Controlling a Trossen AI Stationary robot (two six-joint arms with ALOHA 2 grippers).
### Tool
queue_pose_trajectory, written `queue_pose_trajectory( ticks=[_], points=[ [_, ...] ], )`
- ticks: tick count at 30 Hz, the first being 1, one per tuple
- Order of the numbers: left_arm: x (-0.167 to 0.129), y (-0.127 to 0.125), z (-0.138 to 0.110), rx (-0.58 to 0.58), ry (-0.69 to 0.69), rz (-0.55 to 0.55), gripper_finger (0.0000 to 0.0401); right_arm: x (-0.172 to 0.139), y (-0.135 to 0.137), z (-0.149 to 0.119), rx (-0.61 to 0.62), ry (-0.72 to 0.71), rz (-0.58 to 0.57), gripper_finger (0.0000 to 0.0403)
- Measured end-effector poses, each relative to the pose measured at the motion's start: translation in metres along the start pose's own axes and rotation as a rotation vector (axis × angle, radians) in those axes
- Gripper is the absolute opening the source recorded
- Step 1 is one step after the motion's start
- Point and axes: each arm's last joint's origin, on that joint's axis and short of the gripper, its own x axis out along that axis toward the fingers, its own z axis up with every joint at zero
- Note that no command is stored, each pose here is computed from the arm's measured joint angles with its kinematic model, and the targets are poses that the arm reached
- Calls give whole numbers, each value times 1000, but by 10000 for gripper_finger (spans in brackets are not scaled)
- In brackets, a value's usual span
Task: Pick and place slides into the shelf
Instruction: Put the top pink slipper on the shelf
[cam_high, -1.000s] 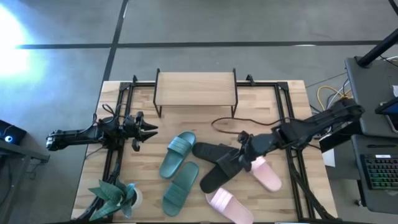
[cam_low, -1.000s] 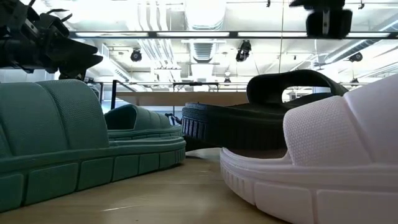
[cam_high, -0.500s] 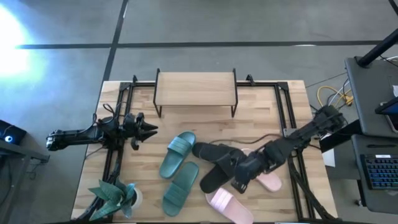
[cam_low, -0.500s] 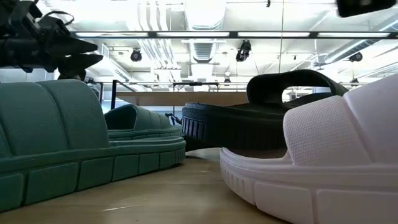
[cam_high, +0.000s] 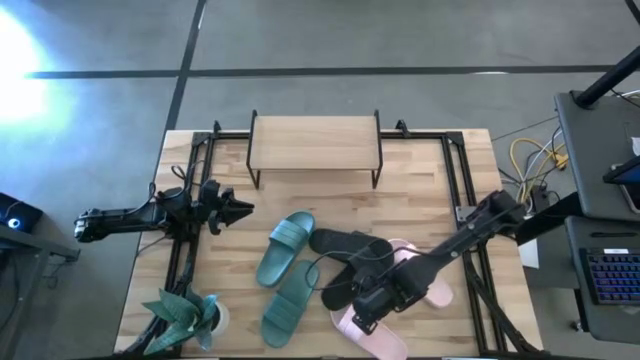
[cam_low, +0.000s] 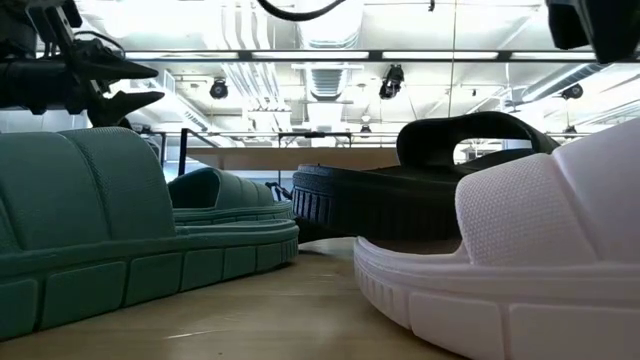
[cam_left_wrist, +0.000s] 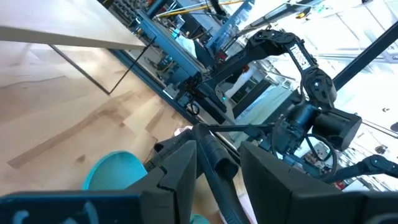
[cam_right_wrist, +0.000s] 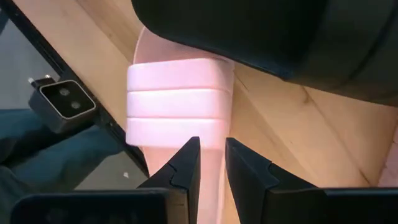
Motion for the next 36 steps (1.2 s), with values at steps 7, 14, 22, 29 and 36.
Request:
queue_pose_trajectory(
  ticks=[7,14,22,29,36],
  points=[
    [0,0,1,0,-20,9,111,-1,9,4,85,-3,71,68],
    [0,-1,2,0,-37,-3,111,-1,4,5,29,-34,8,70],
    [0,-2,2,0,-6,-35,111,-9,8,5,-119,-41,13,124],
    [0,-3,1,1,21,-60,111,-10,2,5,-207,-65,-65,185],
    [0,-3,0,-2,30,-64,111,-15,-22,-2,-10,-15,-309,185]
  ],
)
